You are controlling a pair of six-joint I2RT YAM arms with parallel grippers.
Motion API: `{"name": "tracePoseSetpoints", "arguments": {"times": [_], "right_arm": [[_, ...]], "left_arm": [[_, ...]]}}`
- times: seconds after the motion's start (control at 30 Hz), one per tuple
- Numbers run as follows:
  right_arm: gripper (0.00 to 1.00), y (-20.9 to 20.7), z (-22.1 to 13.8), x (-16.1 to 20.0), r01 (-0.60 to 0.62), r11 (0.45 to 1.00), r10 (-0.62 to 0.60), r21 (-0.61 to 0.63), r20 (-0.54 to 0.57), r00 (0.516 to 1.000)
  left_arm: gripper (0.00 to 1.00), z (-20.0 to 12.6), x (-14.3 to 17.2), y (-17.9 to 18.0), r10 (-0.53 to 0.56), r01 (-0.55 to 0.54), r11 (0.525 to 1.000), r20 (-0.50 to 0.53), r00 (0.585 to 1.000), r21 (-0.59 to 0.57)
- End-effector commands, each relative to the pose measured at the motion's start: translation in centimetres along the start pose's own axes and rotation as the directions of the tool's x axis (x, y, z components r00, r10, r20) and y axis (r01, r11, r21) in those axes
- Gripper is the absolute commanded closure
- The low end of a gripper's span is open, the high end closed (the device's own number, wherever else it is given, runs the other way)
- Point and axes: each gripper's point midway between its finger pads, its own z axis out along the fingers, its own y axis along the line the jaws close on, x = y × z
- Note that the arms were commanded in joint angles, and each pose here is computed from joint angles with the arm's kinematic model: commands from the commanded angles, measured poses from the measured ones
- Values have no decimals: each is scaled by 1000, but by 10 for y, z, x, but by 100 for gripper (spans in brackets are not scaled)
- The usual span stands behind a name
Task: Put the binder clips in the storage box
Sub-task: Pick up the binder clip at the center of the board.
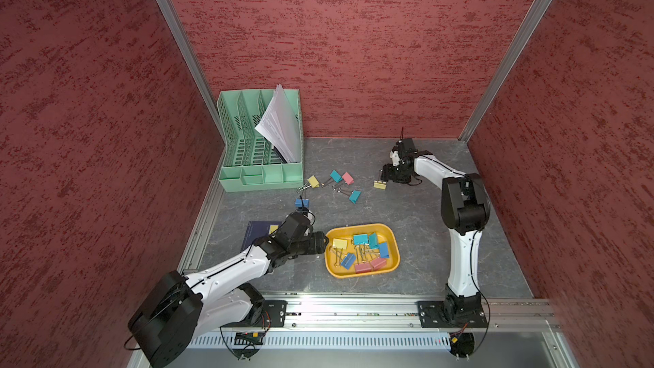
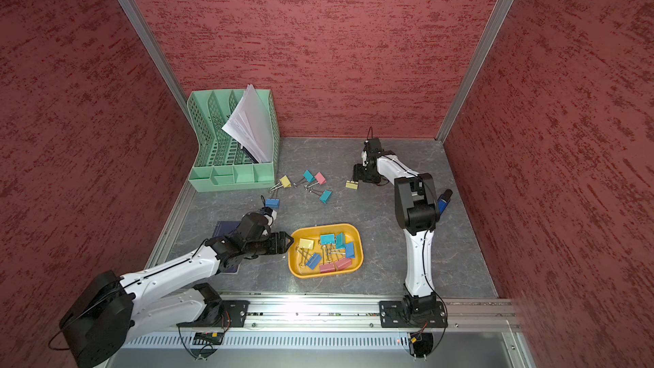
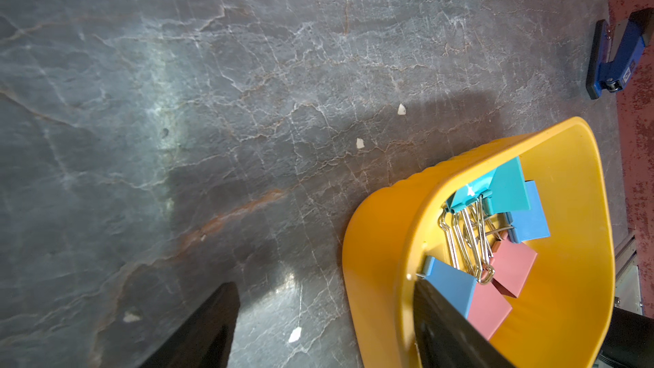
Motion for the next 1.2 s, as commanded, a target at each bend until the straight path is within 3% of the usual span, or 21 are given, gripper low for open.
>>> {"name": "tracePoseSetpoints", "arguments": {"times": [0.0,0.27,0.73,1.17], "right_arm": [[31,17,-19,-9,22,999,-21,-25,67,998],[26,43,-20,15,29,999,-29,45,14,999],[21,20,-19,31,10,967,-1,256,-36,999],[20,50,-7,46,-67,979,76,193,-42,996]], "left_arm": [[20,-3,1,5,5,-5,1000,8,1000,-9],[20,-7,1,5,7,-7,1000,21,1000,-5],[19,-8,3,6,23,-23,1000,27,999,3],[19,-7,5,8,29,-30,999,27,999,19]]}}
